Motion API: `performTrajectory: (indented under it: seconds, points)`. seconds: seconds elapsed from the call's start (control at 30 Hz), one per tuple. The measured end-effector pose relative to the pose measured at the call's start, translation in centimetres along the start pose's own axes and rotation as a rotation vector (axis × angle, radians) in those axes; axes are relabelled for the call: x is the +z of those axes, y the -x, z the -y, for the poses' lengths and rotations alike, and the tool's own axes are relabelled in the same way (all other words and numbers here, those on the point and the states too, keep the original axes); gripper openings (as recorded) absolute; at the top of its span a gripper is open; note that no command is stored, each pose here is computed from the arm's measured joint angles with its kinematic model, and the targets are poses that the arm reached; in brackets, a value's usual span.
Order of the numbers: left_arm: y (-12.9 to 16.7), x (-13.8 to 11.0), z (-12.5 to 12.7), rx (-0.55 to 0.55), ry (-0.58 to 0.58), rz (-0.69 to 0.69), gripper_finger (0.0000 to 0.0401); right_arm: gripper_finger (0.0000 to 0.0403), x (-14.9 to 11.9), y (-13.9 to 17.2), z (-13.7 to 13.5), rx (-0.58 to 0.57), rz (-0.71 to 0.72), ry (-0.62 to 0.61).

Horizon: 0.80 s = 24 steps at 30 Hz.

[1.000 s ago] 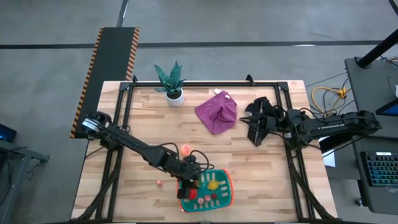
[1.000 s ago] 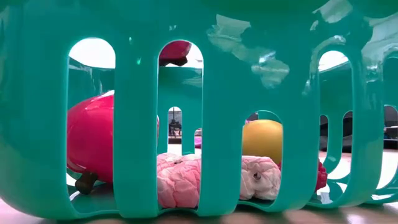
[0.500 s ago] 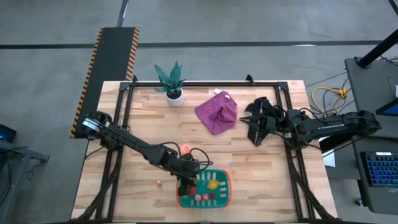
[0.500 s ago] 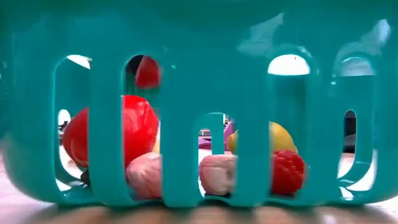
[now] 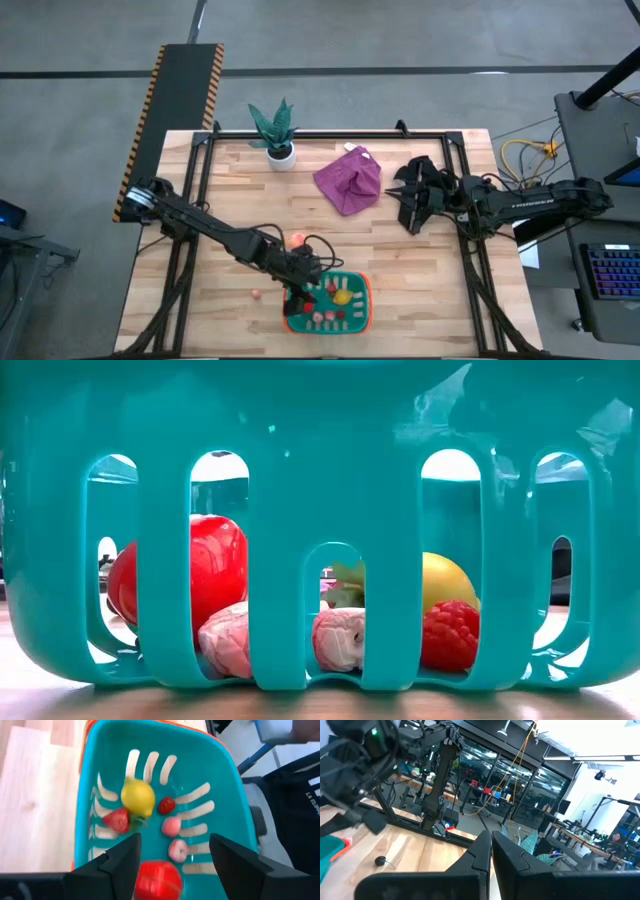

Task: Pick and placing Produce into tupperware
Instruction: Put the black cherry into the green basket

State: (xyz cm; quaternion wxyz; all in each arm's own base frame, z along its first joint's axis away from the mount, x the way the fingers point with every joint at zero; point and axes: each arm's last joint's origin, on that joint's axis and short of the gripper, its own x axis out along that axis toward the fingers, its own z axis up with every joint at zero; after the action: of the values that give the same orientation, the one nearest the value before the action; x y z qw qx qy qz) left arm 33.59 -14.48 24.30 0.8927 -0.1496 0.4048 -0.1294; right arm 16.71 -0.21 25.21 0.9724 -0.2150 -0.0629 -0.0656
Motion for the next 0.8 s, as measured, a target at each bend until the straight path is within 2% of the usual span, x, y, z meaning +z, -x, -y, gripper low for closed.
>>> performTrajectory:
  seconds: [0.13,0.33,0.5,0.6,0.8]
  points:
    - [2.2,-0.2,0.0,0.075,0.034,-0.055,0.0221,0.0009,0.0,0.0,0.0,0.0,0.0,0.001]
    - [5.6,-1.8,-0.4,0.306,0.124,-0.129,0.0221,0.0009,0.0,0.0,0.0,-0.001,0.001,0.001]
    - [6.1,-3.4,-1.0,0.472,0.216,-0.193,0.0221,0.0009,0.0,0.0,0.0,-0.001,0.001,0.001]
    - [5.4,-4.4,-1.6,0.528,0.334,-0.201,0.0221,0.0009,0.0,0.0,0.0,0.0,0.0,0.002]
    - [4.6,-6.5,-2.9,0.63,0.66,-0.244,0.0221,0.0009,0.0,0.0,0.0,0.001,-0.004,0.002]
